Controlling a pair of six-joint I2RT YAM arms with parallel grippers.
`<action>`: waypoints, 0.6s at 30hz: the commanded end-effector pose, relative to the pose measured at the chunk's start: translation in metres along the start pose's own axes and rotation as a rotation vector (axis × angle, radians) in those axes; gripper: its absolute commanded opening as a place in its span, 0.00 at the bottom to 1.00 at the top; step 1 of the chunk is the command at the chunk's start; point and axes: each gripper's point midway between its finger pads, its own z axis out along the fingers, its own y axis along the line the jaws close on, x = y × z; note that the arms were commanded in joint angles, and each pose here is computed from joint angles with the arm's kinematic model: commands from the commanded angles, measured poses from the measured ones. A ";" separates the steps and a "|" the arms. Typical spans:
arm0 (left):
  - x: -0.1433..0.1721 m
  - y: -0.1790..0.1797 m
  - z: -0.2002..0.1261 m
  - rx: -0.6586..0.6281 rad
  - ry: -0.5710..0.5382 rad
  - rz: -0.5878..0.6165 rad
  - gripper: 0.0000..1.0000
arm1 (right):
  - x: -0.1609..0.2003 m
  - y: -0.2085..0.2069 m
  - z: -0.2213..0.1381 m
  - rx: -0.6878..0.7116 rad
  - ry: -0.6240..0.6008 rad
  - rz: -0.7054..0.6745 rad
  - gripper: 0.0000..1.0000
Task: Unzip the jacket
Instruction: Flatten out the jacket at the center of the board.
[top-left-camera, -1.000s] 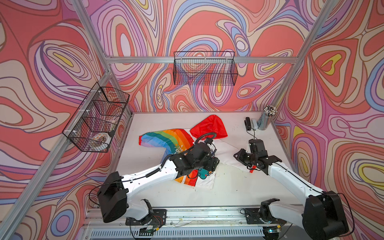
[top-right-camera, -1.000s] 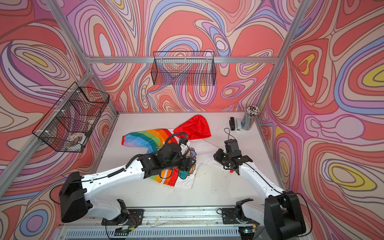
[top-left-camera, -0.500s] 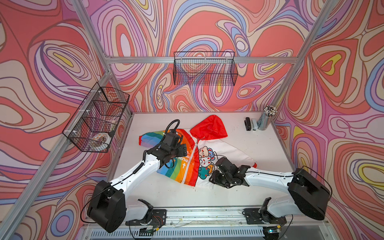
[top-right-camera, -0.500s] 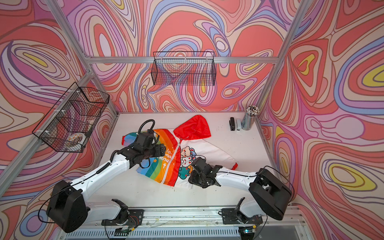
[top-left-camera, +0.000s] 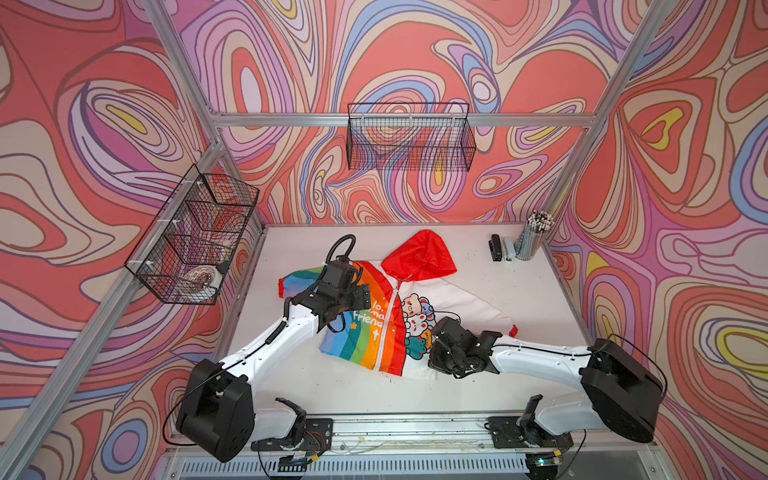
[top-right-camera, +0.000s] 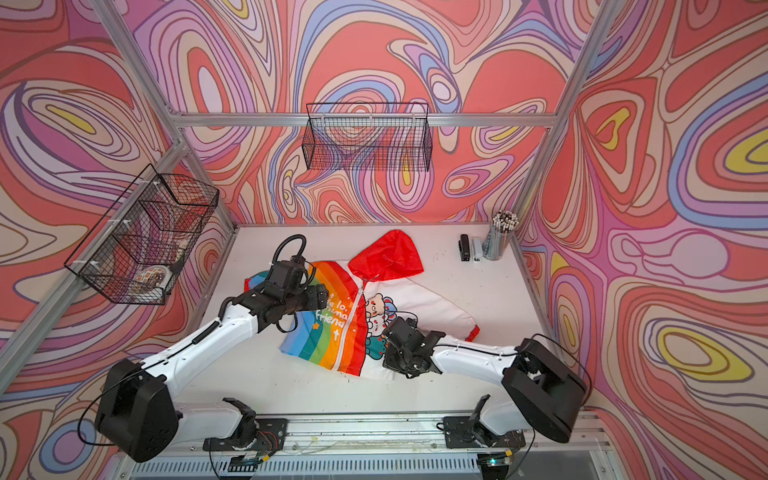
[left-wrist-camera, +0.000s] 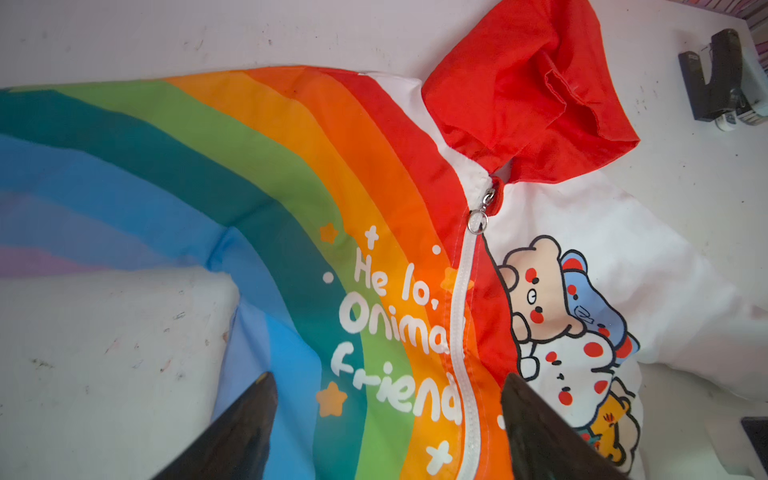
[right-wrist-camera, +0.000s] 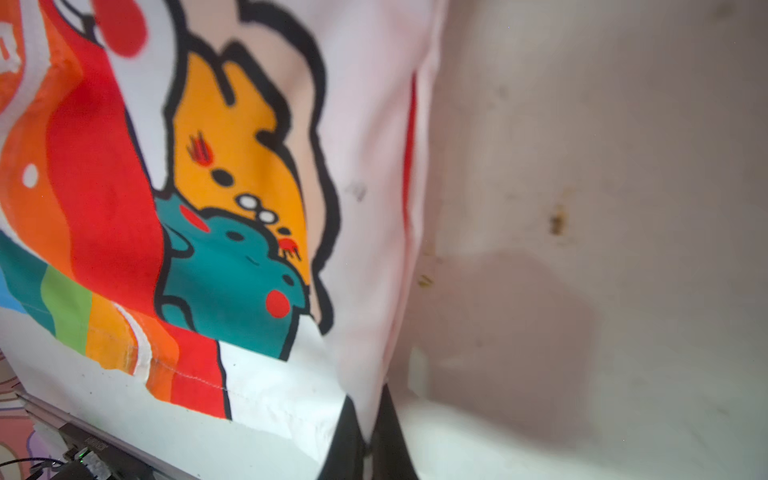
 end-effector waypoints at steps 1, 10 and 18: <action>-0.020 -0.031 0.003 0.077 -0.028 0.067 0.85 | -0.002 -0.052 -0.016 0.124 -0.031 0.072 0.00; -0.043 -0.121 0.032 0.164 -0.041 0.288 0.84 | -0.039 -0.075 -0.062 0.165 -0.146 0.098 0.28; -0.076 -0.180 0.083 0.197 -0.054 0.369 0.63 | -0.133 -0.017 -0.088 -0.056 -0.294 0.055 0.39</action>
